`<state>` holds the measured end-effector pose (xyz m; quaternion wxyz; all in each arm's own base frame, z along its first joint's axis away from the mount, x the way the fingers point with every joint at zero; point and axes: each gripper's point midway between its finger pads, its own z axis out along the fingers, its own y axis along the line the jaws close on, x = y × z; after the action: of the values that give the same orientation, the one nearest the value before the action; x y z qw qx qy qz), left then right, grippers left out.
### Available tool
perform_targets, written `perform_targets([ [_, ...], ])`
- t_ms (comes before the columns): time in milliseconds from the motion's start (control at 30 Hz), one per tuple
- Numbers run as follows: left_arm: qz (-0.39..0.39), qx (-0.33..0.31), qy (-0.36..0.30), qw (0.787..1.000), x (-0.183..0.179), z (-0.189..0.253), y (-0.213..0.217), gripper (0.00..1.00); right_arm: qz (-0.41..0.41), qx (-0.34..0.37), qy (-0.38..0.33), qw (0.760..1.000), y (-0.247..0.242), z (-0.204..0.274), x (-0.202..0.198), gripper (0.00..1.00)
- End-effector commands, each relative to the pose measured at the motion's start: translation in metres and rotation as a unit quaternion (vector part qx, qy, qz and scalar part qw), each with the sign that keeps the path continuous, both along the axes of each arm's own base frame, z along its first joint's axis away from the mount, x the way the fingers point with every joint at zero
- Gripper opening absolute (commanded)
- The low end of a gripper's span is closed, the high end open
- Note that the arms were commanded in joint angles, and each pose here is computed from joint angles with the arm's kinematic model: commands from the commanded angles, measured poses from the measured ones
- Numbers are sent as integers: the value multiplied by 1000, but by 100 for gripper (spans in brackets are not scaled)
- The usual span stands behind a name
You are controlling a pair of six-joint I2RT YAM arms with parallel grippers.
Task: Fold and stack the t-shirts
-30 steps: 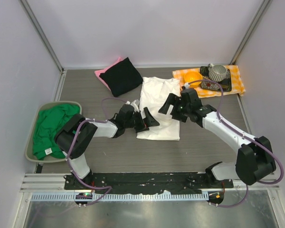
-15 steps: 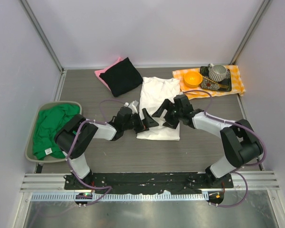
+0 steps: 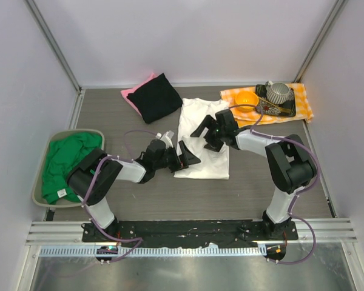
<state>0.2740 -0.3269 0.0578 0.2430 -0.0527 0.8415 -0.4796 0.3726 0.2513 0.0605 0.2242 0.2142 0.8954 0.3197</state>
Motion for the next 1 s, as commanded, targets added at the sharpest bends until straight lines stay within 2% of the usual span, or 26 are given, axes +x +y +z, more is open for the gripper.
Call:
perform_targets([
  [0, 7, 82, 76, 994, -33, -56, 31, 100, -20, -6, -75, 997, -3, 34, 53, 93],
  [233, 5, 82, 83, 993, -38, -62, 33, 100, -31, -50, -111, 992, -21, 56, 95, 93],
  [333, 1, 69, 72, 995, -35, -49, 28, 100, -21, -81, -137, 987, -29, 76, 95, 93],
  [400, -1, 72, 68, 995, -36, -39, 28, 100, -15, -101, -180, 978, -36, 110, 86, 93],
  [467, 0, 69, 33, 997, -28, -6, 22, 100, -18, -132, -203, 970, -46, 140, 67, 94],
  [500, -6, 100, 47, 994, -35, -9, 29, 100, -25, -149, -208, 966, -54, 147, 61, 95],
  [567, -4, 101, 21, 995, -28, 25, 27, 100, -19, -174, -208, 962, -68, 160, 35, 96],
  [600, -9, 127, 46, 991, -37, 20, 35, 100, -22, -180, -206, 962, -74, 163, 26, 96],
  [700, -27, 162, 72, 984, -54, 21, 45, 100, -24, -216, -182, 959, -102, 152, -17, 96],
  [767, -12, 173, 69, 982, -61, 21, 56, 100, -20, -233, -147, 961, -117, 121, -48, 96],
  [967, 6, 191, 97, 977, -90, -6, 84, 100, -13, -202, -108, 973, -133, 84, -117, 96],
])
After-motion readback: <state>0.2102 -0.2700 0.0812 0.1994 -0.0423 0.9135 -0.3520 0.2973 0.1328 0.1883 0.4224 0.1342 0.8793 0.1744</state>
